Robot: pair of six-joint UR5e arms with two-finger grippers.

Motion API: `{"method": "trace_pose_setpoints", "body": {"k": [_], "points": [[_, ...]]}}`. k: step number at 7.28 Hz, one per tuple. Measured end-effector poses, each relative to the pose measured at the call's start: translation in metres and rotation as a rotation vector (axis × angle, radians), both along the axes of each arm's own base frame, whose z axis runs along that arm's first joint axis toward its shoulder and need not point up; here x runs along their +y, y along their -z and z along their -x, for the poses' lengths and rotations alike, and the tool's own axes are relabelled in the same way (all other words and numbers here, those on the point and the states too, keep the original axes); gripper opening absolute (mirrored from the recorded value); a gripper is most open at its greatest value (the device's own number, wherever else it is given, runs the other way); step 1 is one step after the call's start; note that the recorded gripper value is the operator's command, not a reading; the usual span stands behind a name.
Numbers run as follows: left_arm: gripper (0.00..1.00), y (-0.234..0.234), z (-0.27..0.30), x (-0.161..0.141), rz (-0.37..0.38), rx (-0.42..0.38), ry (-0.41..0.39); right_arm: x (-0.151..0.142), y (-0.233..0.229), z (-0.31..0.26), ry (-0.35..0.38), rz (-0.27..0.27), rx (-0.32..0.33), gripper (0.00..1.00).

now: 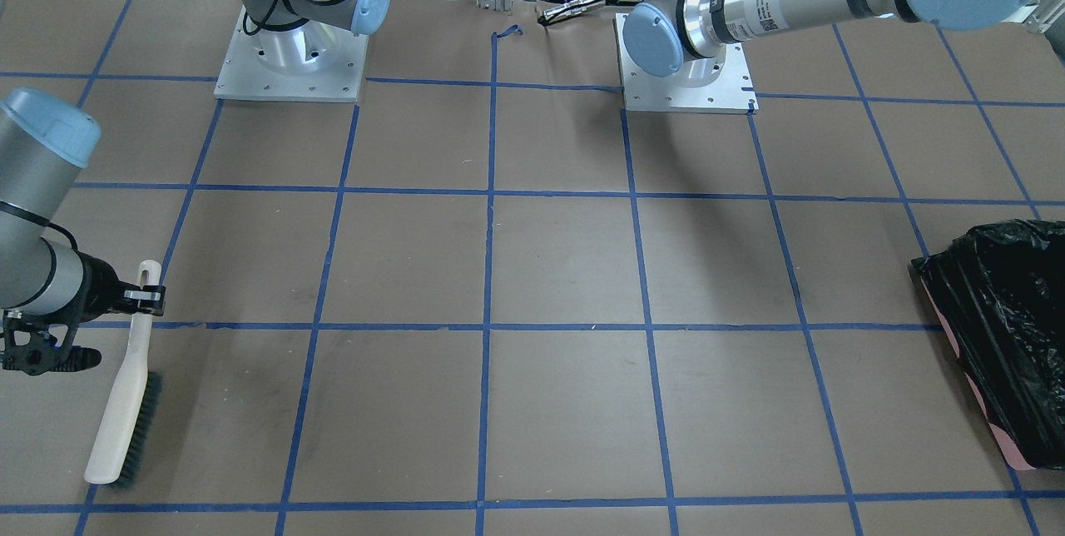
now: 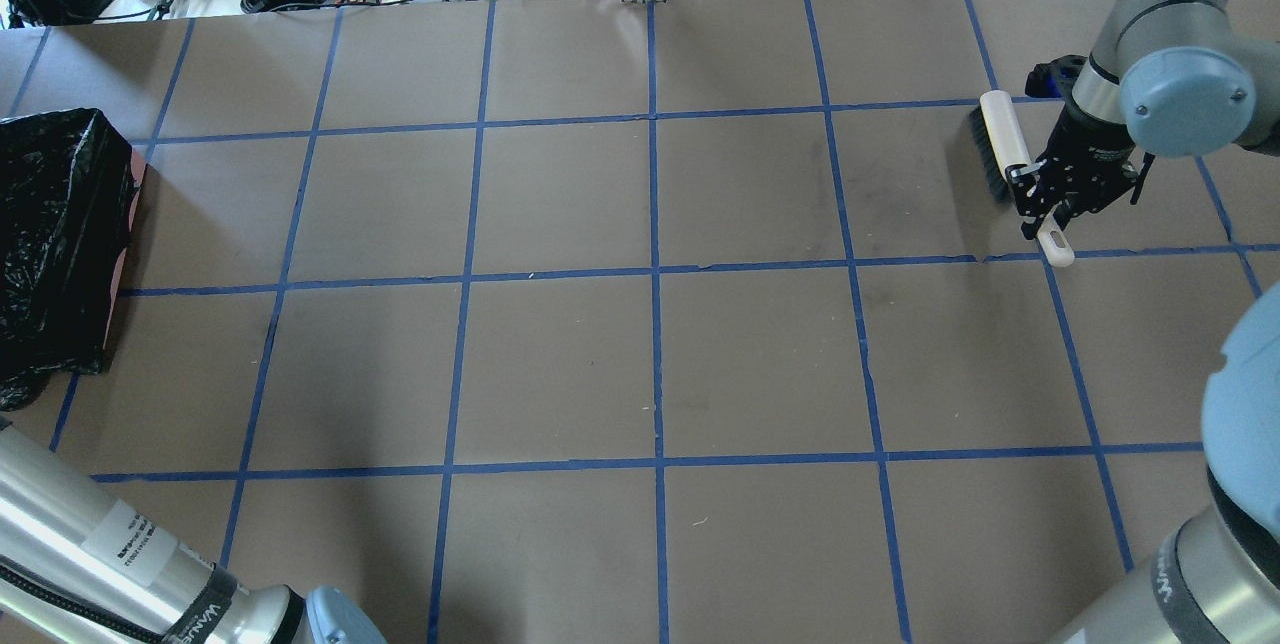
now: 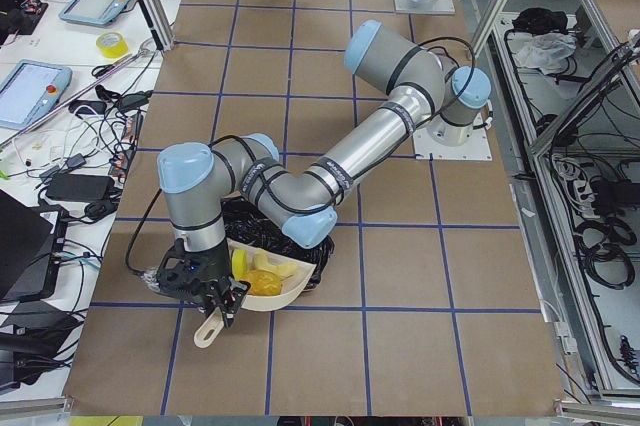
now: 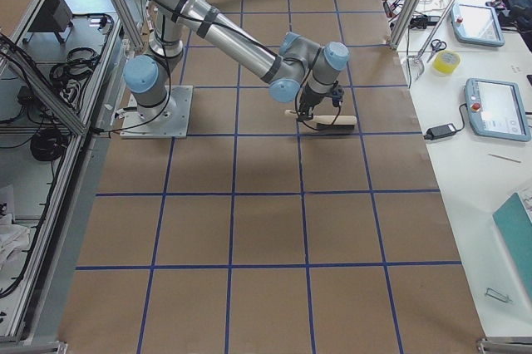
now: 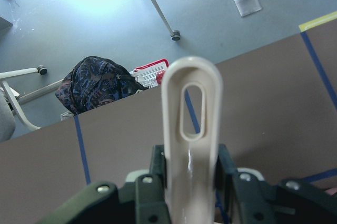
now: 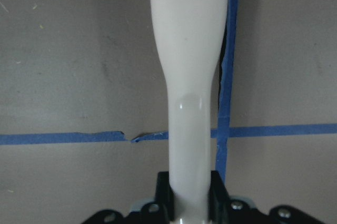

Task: Sweep and dump trash into bin
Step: 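Tip the dustpan over the black bin with the left gripper to dump the items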

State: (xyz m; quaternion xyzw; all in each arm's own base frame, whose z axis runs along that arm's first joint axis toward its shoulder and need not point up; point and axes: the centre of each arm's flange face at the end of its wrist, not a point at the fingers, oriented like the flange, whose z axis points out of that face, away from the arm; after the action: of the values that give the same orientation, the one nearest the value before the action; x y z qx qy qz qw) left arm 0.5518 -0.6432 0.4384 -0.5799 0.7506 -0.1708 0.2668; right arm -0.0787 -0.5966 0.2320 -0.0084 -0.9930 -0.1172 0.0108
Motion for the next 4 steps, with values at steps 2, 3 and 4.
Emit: {"method": "trace_pose_setpoints", "body": {"k": [2, 3, 4], "points": [[0.0, 0.007, 0.034, -0.028, -0.002, -0.061, -0.01, 0.0, 0.0, 0.001, -0.001, -0.001, 0.009, 0.77], [0.0, 0.007, 0.046, -0.032, -0.006, -0.076, -0.003, -0.001, -0.001, 0.001, 0.0, 0.003, 0.009, 0.82], [0.0, 0.004, 0.054, -0.031, -0.006, -0.096, 0.022, -0.002, -0.004, 0.001, 0.001, 0.009, 0.006, 0.89]]}}
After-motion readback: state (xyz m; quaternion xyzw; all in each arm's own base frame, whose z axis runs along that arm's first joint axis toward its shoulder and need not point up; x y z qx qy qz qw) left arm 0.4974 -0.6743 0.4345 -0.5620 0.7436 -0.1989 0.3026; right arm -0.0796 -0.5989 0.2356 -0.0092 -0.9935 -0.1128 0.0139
